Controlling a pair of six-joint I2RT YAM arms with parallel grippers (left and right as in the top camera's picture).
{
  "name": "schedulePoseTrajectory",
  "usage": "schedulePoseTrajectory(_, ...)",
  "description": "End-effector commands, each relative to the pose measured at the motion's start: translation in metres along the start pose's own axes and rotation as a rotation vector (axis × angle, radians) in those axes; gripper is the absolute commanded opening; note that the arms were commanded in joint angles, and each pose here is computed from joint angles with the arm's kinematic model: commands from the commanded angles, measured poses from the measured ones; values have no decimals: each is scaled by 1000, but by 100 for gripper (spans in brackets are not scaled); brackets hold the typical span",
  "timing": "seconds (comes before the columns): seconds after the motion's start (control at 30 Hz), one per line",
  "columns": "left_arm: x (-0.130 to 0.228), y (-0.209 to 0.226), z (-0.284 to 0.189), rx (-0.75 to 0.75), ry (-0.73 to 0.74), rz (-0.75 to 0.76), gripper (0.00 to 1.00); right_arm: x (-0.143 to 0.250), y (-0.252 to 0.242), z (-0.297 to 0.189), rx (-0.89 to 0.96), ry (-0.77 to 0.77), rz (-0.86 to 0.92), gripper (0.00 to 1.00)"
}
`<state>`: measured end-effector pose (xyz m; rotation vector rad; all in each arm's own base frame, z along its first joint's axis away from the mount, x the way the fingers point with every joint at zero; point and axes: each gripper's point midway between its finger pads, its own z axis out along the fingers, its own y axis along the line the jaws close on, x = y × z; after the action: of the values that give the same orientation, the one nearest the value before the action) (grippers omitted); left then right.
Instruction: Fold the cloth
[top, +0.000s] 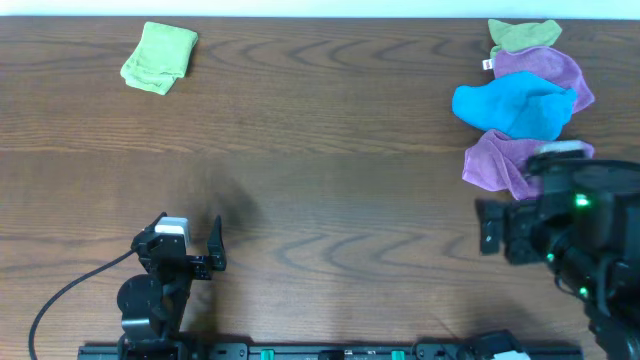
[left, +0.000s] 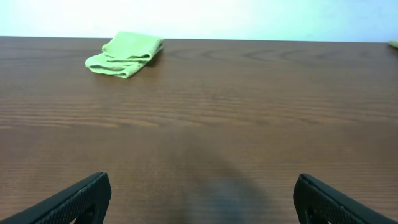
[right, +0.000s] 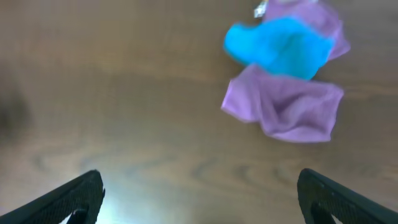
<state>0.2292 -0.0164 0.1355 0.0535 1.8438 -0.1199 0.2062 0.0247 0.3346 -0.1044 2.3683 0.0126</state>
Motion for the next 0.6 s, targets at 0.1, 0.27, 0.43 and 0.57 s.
schedulePoseTrajectory(0.1,10,3,3,-10,17,-11,95,-2,-18,-19,43,-189,73,99)
schedulePoseTrajectory(0.27,10,3,3,-10,17,-11,95,26,-20,-2,51,-264,78,99)
schedulePoseTrajectory(0.43,10,3,3,-10,17,-11,95,79,-18,49,50,-256,78,99)
schedulePoseTrajectory(0.57,10,3,3,-10,17,-11,95,113,-15,85,39,-246,76,99)
